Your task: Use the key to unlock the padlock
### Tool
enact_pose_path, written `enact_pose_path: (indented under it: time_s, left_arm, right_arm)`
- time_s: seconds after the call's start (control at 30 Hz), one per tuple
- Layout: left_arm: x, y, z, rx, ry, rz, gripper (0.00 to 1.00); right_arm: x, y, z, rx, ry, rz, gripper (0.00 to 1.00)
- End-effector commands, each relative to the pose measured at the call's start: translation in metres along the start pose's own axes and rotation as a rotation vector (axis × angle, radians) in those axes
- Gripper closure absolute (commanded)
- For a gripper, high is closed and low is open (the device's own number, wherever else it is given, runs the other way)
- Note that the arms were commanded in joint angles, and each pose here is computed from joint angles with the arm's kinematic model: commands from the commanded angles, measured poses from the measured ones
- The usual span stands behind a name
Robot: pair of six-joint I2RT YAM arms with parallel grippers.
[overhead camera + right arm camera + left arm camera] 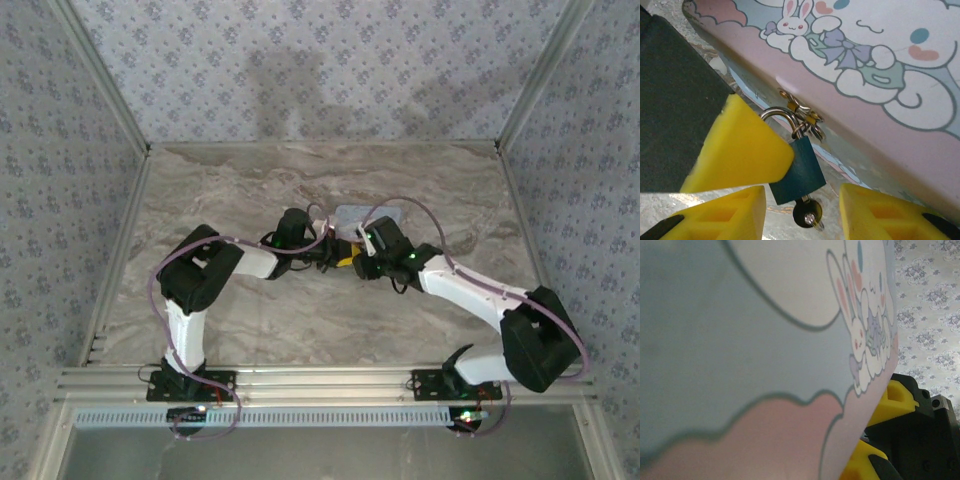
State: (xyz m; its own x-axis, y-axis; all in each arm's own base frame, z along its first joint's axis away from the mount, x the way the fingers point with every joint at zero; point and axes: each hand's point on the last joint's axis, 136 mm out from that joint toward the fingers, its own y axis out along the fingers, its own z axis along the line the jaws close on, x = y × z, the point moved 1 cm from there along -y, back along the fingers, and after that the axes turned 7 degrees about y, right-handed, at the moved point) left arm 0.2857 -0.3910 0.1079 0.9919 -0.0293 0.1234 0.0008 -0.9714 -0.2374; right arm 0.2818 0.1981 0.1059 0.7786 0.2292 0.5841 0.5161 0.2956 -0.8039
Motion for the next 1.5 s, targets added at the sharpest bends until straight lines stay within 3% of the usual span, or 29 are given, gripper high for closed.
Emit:
enact_pose_path:
  time_s: [0.0,0.1,0.27,0.33,0.43,0.6,0.83,1.03,1.27,1.47]
  left_arm:
    - [0.008,-0.007,-0.045,-0.098,0.09,0.004,1.0]
    - [0.009,-0.007,-0.047,-0.107,0.087,0.0,1.0]
    - [0.01,-0.008,-0.05,-0.114,0.092,0.001,1.0]
    - [0.011,-0.009,-0.049,-0.114,0.091,0.001,1.0]
    - [0.009,-0.009,-0.048,-0.11,0.092,0.005,1.0]
    - [0.007,-0.01,-0.04,-0.085,0.09,0.006,0.97]
    - [0.001,-0.013,-0.019,-0.019,0.076,-0.018,0.62]
    - [0.0,-0.021,-0.003,0.031,0.044,-0.052,0.59]
    - [-0.015,-0.038,0.027,0.243,0.008,-0.038,0.59]
    - [-0.015,-0.057,0.021,0.351,0.068,-0.056,0.59]
  right_arm:
    - [0.01,0.002,0.0,-0.031,-0.051,-0.012,0.56]
    - [0.009,0.006,0.002,-0.035,-0.066,-0.001,0.58]
    - [0.008,0.009,0.004,-0.037,-0.085,0.009,0.71]
    - [0.008,0.009,0.005,-0.035,-0.096,0.011,0.9]
    - [0.007,0.007,0.009,-0.015,-0.108,0.016,1.0]
    - [0.002,0.007,0.014,0.023,-0.114,0.033,1.0]
    - [-0.019,0.017,0.025,0.111,-0.068,0.068,1.0]
    - [-0.041,0.027,0.03,0.151,-0.056,0.136,1.0]
    - [-0.06,0.038,0.034,0.173,-0.036,0.234,1.0]
    - [-0.064,0.044,0.041,0.187,-0.033,0.258,1.0]
